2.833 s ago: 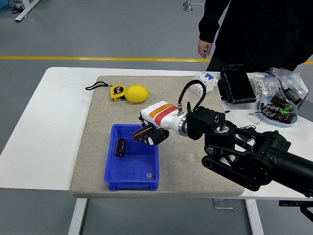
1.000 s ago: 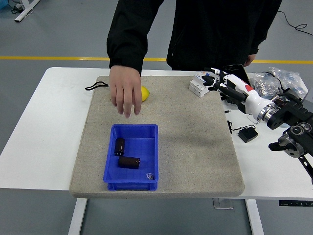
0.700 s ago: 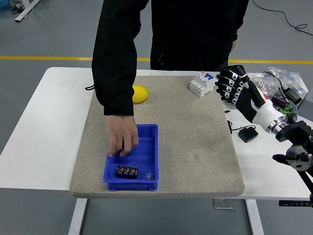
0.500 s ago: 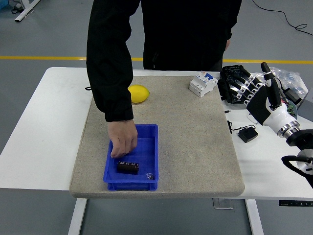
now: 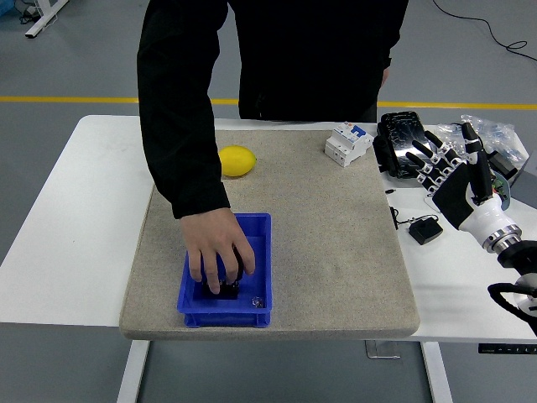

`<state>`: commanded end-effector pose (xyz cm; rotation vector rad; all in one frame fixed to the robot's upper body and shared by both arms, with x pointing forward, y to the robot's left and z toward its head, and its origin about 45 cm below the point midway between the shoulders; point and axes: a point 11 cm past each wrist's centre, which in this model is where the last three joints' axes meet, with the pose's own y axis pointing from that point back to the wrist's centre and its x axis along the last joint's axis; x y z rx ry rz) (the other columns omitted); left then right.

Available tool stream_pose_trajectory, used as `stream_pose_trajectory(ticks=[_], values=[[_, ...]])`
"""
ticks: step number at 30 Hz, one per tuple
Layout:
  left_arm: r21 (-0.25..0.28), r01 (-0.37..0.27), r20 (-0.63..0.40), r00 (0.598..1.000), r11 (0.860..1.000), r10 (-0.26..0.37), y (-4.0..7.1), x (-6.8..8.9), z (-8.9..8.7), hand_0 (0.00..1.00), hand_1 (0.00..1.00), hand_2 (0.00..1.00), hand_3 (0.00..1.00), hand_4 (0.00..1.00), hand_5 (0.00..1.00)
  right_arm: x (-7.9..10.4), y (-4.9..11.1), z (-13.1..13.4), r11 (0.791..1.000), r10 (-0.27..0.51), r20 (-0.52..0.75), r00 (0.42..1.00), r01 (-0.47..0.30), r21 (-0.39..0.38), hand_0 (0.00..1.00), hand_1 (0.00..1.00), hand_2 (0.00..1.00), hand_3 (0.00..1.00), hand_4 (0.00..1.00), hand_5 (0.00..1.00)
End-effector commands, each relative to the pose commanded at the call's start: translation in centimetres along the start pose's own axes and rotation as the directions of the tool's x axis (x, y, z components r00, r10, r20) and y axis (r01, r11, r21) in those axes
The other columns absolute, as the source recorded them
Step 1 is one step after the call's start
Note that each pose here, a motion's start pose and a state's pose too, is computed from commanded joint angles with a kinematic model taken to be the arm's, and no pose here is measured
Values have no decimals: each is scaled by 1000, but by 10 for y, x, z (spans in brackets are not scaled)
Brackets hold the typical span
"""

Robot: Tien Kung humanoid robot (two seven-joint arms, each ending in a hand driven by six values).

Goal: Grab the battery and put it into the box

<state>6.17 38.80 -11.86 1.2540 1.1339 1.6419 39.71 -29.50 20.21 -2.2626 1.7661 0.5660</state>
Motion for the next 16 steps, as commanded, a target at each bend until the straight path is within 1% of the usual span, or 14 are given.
stream_pose_trajectory(ticks=[1, 5, 11, 12, 13, 16], values=[[0, 0, -1, 1000, 1000, 0, 0, 0, 0, 752, 701, 728, 623, 692, 608, 0, 2, 3, 1000, 4, 6, 1000, -4, 12, 977, 902, 908, 950, 998, 998], [-3, 1, -3, 1000, 1000, -1, 0, -1, 2, 752, 701, 728, 623, 692, 608, 2, 8, 13, 999, 17, 1, 1000, -17, 43, 977, 902, 908, 950, 998, 998], [-8, 3, -8, 1000, 1000, -3, 0, -2, 5, 753, 701, 727, 624, 692, 609, 4, 17, 29, 999, 35, -30, 999, -34, 31, 978, 901, 905, 936, 998, 998], [-9, 3, -7, 1000, 1000, -3, 1, -2, 5, 753, 701, 727, 624, 692, 609, 5, 17, 31, 999, 40, -29, 999, -39, 30, 978, 901, 905, 936, 998, 998], [-9, 3, -6, 1000, 1000, -3, 1, -2, 5, 752, 701, 728, 623, 691, 611, 5, 18, 32, 999, 44, -29, 999, -43, 31, 971, 894, 889, 901, 998, 998], [-8, 2, 0, 1000, 1000, -2, 1, -2, 6, 752, 701, 728, 623, 691, 611, 9, 20, 33, 998, 59, -29, 998, -58, 38, 971, 894, 889, 901, 998, 998]])
